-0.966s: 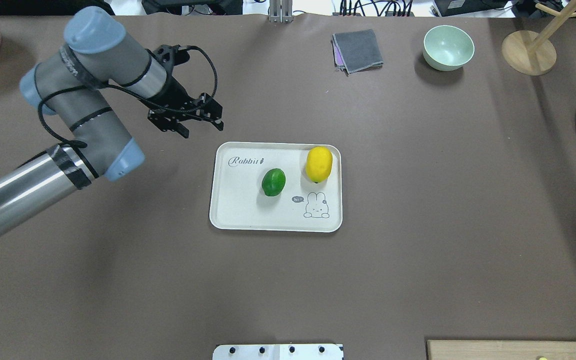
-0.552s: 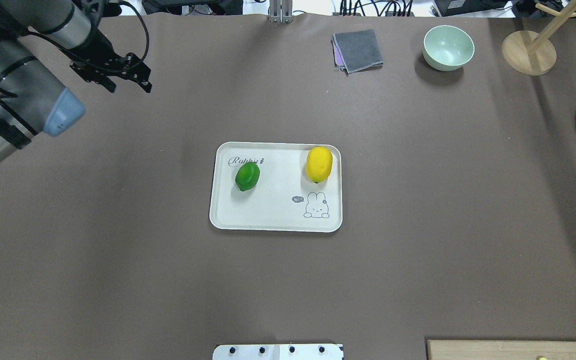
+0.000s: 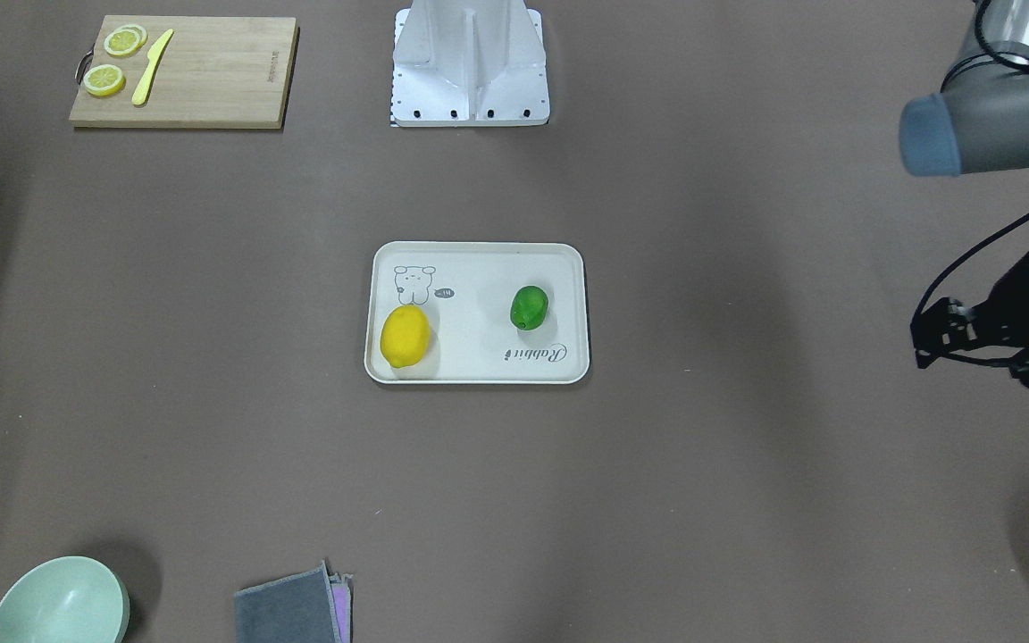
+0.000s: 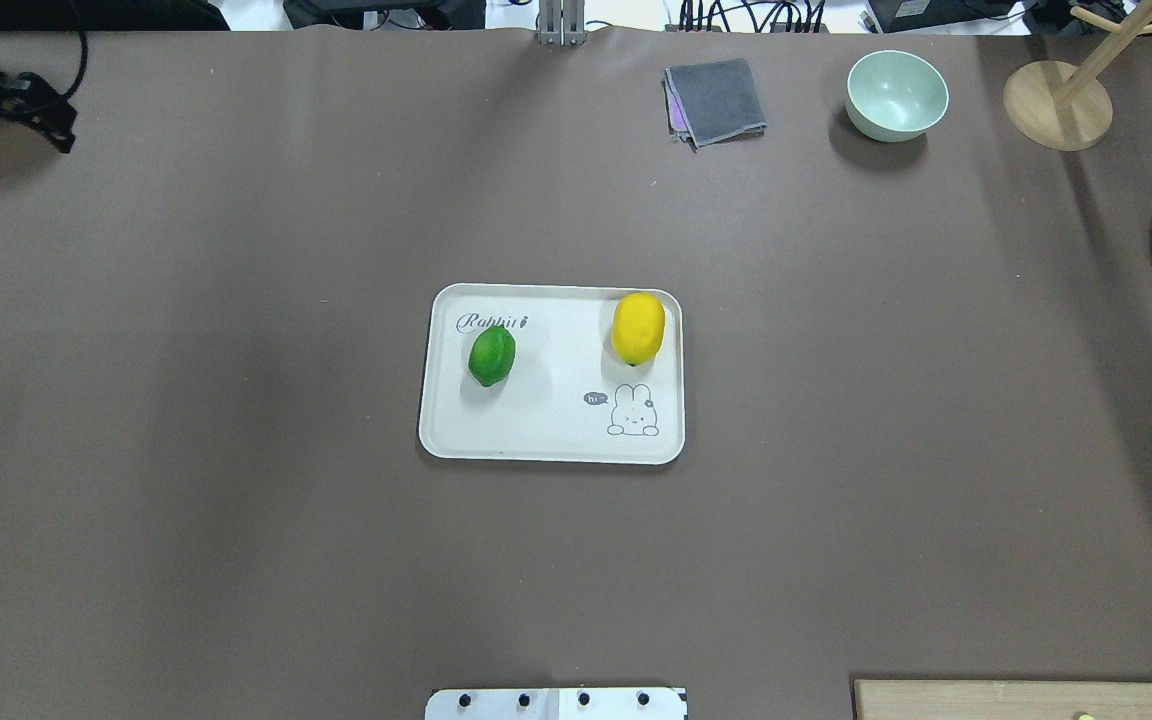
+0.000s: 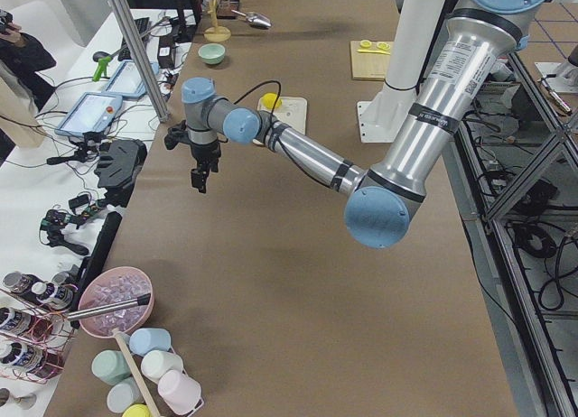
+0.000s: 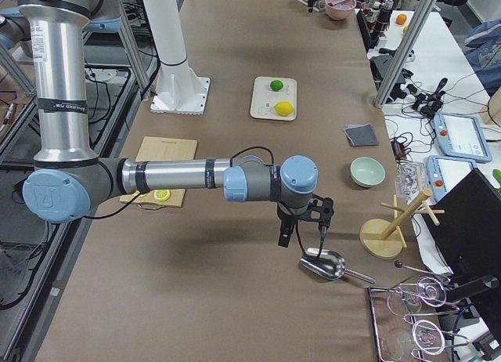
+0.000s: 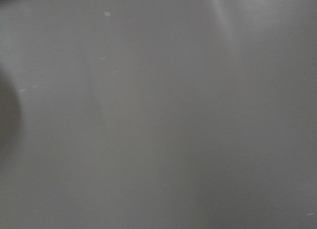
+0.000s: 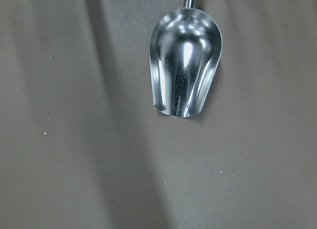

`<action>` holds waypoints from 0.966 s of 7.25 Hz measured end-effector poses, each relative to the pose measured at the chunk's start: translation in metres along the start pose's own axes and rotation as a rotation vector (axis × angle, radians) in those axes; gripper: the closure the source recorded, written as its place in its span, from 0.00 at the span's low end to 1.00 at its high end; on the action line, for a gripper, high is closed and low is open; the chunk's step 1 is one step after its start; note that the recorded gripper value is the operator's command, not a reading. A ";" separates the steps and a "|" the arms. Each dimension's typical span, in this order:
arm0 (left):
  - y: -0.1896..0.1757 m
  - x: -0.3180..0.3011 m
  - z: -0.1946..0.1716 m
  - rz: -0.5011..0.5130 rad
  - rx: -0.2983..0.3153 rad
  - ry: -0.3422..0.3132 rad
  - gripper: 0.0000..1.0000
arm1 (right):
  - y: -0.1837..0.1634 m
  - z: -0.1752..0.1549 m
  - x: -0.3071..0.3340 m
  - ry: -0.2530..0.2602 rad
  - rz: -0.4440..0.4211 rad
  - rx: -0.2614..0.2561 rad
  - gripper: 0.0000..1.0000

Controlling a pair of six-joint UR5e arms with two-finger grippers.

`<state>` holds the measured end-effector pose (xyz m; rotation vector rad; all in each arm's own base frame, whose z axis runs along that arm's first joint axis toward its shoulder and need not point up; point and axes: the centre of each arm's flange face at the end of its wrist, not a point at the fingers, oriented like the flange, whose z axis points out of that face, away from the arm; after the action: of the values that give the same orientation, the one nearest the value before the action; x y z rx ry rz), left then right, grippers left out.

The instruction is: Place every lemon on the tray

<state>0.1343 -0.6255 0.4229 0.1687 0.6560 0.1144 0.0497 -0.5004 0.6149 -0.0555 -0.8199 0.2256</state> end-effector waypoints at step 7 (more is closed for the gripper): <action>0.195 -0.242 0.057 -0.143 0.003 0.012 0.01 | -0.012 -0.016 -0.016 -0.004 0.008 0.002 0.00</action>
<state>-0.0312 -0.4793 0.6498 0.1235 0.6779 -0.0228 0.0529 -0.5146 0.5940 -0.0564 -0.8235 0.2341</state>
